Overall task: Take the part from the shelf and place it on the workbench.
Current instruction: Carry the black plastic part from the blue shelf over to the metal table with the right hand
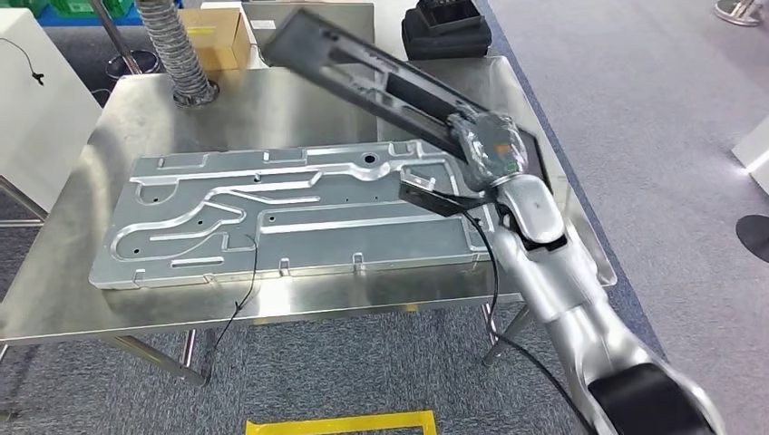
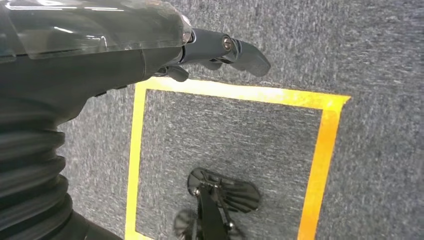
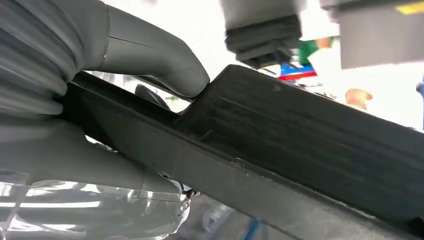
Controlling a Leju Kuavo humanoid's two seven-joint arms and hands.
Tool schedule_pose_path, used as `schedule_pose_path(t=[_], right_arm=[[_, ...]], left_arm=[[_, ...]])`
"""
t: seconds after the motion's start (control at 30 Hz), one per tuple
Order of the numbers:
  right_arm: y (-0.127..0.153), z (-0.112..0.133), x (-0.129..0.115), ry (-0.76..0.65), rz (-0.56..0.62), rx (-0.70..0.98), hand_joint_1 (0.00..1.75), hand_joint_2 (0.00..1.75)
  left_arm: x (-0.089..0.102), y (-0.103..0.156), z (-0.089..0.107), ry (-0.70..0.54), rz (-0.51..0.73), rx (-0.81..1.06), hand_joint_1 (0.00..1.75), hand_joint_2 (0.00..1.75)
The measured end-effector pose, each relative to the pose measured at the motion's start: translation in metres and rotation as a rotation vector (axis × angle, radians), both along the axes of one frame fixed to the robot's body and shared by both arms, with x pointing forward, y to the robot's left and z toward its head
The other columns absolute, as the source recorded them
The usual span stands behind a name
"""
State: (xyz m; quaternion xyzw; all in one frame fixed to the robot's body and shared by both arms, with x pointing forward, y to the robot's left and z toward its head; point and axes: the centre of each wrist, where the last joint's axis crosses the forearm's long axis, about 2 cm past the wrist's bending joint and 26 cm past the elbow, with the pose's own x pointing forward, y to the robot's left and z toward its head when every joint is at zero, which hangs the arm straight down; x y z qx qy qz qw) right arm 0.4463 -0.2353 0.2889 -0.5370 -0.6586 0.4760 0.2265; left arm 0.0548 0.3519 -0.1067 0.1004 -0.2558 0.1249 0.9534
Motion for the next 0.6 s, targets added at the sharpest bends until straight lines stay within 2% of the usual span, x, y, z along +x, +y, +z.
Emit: schedule_pose_path(t=[0.13,0.3,0.43,0.6], right_arm=[[0.021,-0.004,0.020,0.079,0.002,-0.191,1.75,1.75],[0.042,-0.019,0.025,0.164,0.088,-0.333,1.75,1.75],[0.052,-0.038,0.022,0.216,0.164,-0.356,1.75,1.75],[0.064,-0.049,0.017,0.224,0.243,-0.322,1.75,1.75]], left_arm=[[0.001,0.000,0.000,-0.002,-0.009,-0.003,0.00,1.75],[0.001,0.000,0.000,0.003,-0.027,0.002,0.00,1.75],[-0.001,0.000,0.000,0.009,-0.045,0.010,0.00,1.75],[0.000,0.001,0.000,-0.008,-0.060,0.040,0.00,1.75]])
